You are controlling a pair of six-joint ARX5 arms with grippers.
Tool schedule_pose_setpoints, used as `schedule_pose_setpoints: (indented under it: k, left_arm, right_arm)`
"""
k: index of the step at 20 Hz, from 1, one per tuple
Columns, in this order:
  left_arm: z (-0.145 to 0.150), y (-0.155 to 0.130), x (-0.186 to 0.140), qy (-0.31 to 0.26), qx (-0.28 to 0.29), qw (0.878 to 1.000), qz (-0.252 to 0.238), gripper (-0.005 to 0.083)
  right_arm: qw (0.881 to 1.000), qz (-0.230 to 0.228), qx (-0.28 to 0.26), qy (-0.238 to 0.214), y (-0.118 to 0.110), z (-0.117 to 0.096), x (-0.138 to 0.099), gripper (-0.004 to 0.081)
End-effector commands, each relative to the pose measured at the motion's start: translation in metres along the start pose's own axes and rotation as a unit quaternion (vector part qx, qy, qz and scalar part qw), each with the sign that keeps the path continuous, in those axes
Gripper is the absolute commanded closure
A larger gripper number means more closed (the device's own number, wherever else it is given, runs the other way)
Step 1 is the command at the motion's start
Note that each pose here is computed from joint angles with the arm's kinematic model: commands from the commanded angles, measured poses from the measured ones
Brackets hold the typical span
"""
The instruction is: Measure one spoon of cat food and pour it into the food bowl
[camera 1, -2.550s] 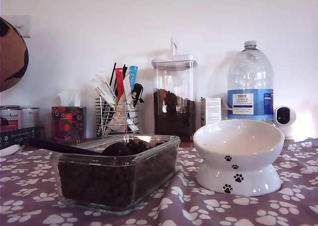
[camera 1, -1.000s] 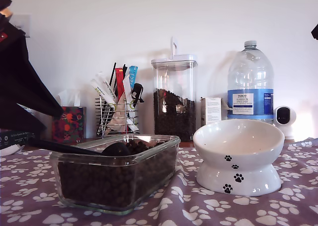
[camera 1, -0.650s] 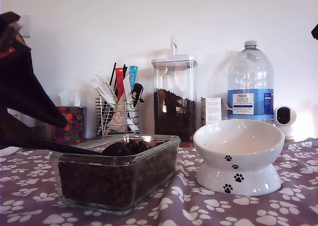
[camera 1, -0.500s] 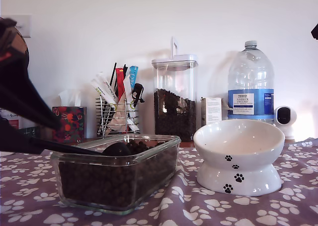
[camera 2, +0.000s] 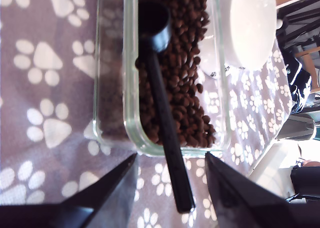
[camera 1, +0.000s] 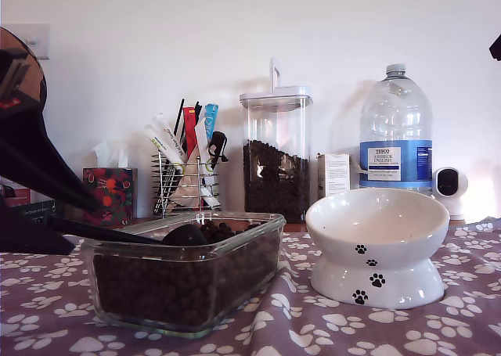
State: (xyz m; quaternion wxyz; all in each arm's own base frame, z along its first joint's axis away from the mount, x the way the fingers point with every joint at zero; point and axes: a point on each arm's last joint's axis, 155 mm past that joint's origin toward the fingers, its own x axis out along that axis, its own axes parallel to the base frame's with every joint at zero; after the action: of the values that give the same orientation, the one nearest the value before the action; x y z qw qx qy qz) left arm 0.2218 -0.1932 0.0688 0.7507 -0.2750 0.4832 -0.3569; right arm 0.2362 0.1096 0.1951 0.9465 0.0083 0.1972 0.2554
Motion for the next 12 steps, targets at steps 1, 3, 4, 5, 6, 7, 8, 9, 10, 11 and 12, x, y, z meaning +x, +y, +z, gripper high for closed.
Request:
schedule_pose_setpoints:
  k: [1, 3, 4, 5, 6, 7, 8, 9, 10, 11, 12]
  left_arm:
    - [-0.0082, 0.0037, 0.0014, 0.004, -0.006, 1.0, -0.001, 0.0395]
    - [-0.0136, 0.0077, 0.0021, 0.009, -0.011, 1.0, 0.003, 0.0396]
    - [-0.0156, 0.0089, 0.0024, 0.01, -0.013, 1.0, 0.004, 0.0396]
    - [-0.0164, 0.009, 0.0026, 0.011, -0.013, 1.0, 0.004, 0.0397]
    - [-0.0151, 0.0076, 0.003, 0.008, -0.008, 1.0, 0.002, 0.0397]
    - [-0.0139, 0.0064, 0.0033, 0.006, -0.006, 1.0, 0.0, 0.0397]
    - [-0.0141, 0.0065, 0.0033, 0.007, -0.008, 1.0, 0.0, 0.0397]
    - [-0.0146, 0.007, 0.0034, 0.008, -0.009, 1.0, 0.001, 0.0397]
    - [-0.0143, 0.0068, 0.0034, 0.007, -0.008, 1.0, 0.0, 0.04]
    - [-0.0141, 0.0068, 0.0034, 0.007, -0.008, 1.0, 0.0, 0.0402]
    - [-0.0142, 0.0069, 0.0034, 0.007, -0.008, 1.0, 0.001, 0.0404]
  right_arm:
    - [1.0, 0.005, -0.003, -0.006, 0.0026, 0.0057, -0.0004, 0.078]
    - [1.0, 0.005, -0.003, -0.006, 0.0026, 0.0057, -0.0004, 0.078]
    - [1.0, 0.005, -0.003, -0.006, 0.0026, 0.0057, -0.0004, 0.078]
    - [1.0, 0.005, -0.003, -0.006, 0.0026, 0.0057, -0.0004, 0.078]
    - [1.0, 0.005, -0.003, -0.006, 0.0025, 0.0057, -0.0004, 0.078]
    - [1.0, 0.005, -0.003, -0.006, 0.0025, 0.0057, -0.0004, 0.078]
    - [1.0, 0.005, -0.003, -0.006, 0.0025, 0.0057, -0.0004, 0.078]
    - [1.0, 0.005, -0.003, -0.006, 0.0025, 0.0057, -0.0004, 0.078]
    - [1.0, 0.005, -0.003, -0.006, 0.0025, 0.0057, -0.0004, 0.078]
    - [1.0, 0.005, -0.003, -0.006, 0.0025, 0.0057, -0.0004, 0.078]
    - [1.0, 0.005, -0.003, -0.006, 0.0025, 0.0057, -0.0004, 0.078]
